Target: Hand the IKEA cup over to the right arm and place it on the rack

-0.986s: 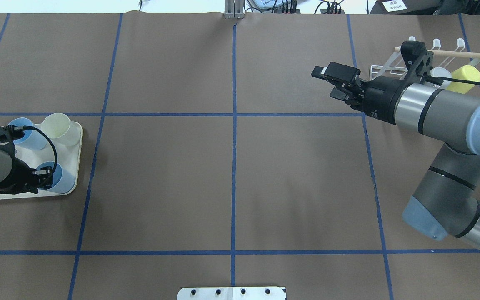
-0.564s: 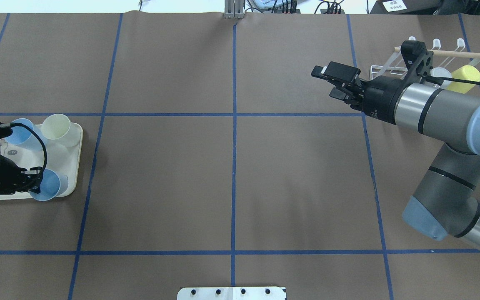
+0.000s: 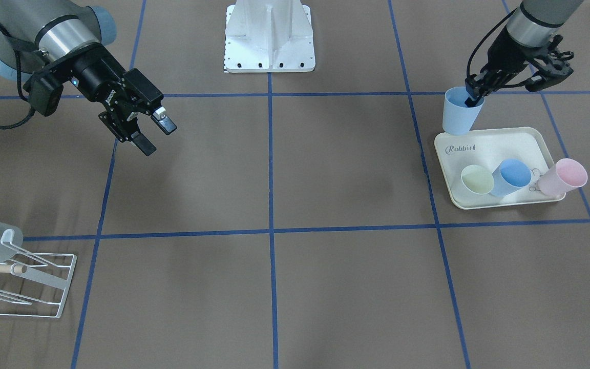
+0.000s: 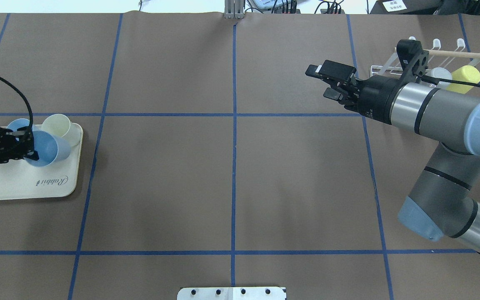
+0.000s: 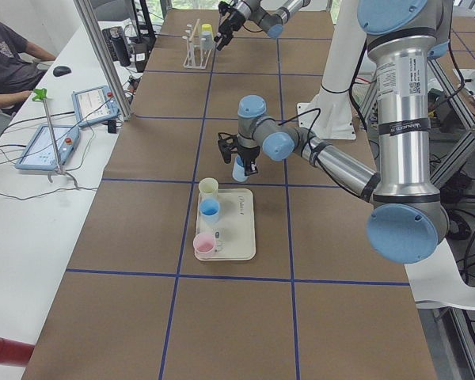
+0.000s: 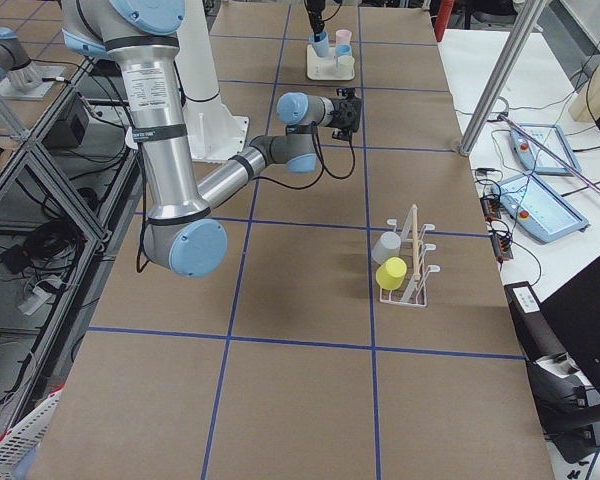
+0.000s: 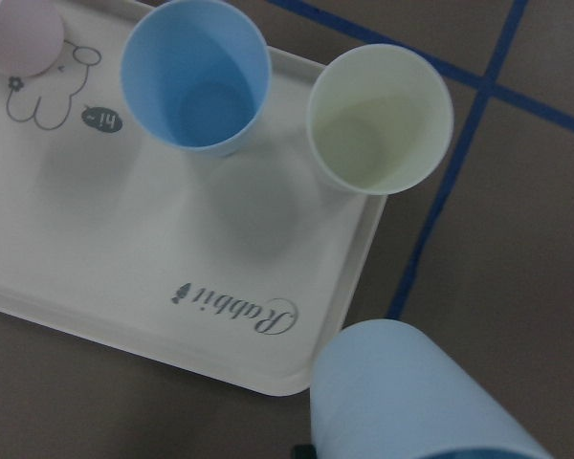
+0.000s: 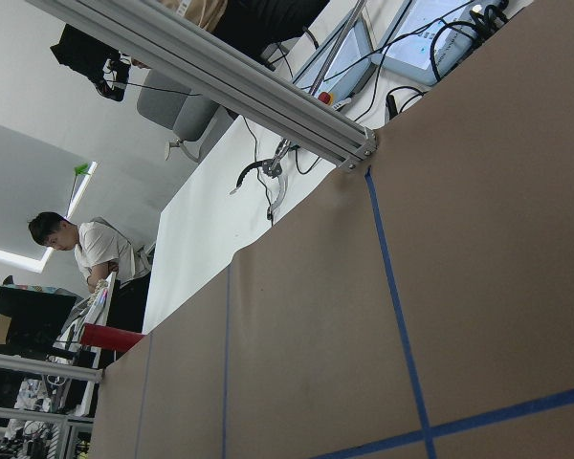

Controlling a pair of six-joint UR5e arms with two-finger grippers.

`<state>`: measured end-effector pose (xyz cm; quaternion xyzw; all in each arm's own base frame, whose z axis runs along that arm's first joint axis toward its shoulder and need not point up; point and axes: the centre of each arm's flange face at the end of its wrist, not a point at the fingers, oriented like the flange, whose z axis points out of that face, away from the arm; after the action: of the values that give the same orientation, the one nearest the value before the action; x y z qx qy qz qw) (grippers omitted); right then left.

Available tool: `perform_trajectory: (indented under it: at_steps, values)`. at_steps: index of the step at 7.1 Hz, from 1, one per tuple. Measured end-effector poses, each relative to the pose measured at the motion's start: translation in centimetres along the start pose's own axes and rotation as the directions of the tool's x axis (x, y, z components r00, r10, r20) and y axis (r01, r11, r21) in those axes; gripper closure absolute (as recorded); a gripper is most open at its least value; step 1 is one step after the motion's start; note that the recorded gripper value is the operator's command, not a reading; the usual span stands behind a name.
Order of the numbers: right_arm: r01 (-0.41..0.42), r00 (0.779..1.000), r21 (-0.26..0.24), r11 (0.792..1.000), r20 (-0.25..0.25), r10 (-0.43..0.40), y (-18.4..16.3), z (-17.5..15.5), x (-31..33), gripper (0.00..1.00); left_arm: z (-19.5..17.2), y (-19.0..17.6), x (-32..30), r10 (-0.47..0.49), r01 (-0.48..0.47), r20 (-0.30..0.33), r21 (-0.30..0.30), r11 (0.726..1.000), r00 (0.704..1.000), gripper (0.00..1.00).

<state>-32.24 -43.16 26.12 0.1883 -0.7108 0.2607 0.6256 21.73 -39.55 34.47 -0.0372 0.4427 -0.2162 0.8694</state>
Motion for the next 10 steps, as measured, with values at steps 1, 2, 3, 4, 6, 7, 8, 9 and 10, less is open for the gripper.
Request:
perform_trajectory:
  at_steps: [1, 2, 3, 4, 6, 7, 8, 9, 10]
  values:
    - [-0.038, 0.999, -0.014, 0.999, 0.022, 0.038, 0.6, 0.3, -1.1, 0.00, -1.5, -0.1, 4.3, -0.069, 0.071, -0.074, 0.026, 0.997, 0.995, 1.00]
    - [-0.060, 0.997, -0.025, 0.998, 0.040, 0.061, 1.0, 0.4, -1.8, 0.00, -2.5, -0.1, 8.6, -0.123, 0.132, -0.155, 0.055, 0.990, 0.980, 1.00]
    - [-0.069, 0.996, -0.034, 0.997, 0.060, 0.071, 1.2, 0.2, -2.4, 0.00, -2.4, 0.6, 12.1, -0.149, 0.174, -0.252, 0.080, 0.982, 0.956, 1.00]
    - [-0.074, 0.994, -0.041, 0.996, 0.074, 0.077, 1.4, 0.0, -2.7, 0.00, -1.5, 1.9, 14.4, -0.165, 0.206, -0.346, 0.086, 0.975, 0.924, 1.00]
    - [-0.113, 0.988, -0.067, 0.991, 0.100, 0.120, 1.6, -0.4, -3.0, 0.00, 0.3, 5.5, 17.2, -0.196, 0.265, -0.540, 0.052, 0.963, 0.818, 1.00]
    - [-0.151, 0.980, -0.089, 0.985, 0.120, 0.161, 1.8, -0.7, -3.2, 0.00, 0.1, 6.9, 17.8, -0.218, 0.283, -0.637, 0.000, 0.959, 0.740, 1.00]
    - [-0.200, 0.966, -0.113, 0.973, 0.141, 0.215, 1.9, -1.0, -3.3, 0.00, -0.3, 8.1, 18.2, -0.235, 0.284, -0.720, -0.055, 0.957, 0.654, 1.00]
    - [-0.251, 0.947, -0.141, 0.958, 0.171, 0.273, 2.0, -1.3, -3.4, 0.00, 0.1, 9.9, 18.4, -0.246, 0.280, -0.788, -0.098, 0.955, 0.564, 1.00]
    - [-0.299, 0.924, -0.170, 0.939, 0.197, 0.329, 2.0, -1.7, -3.7, 0.00, 1.6, 12.5, 19.0, -0.263, 0.282, -0.838, -0.137, 0.950, 0.479, 1.00]
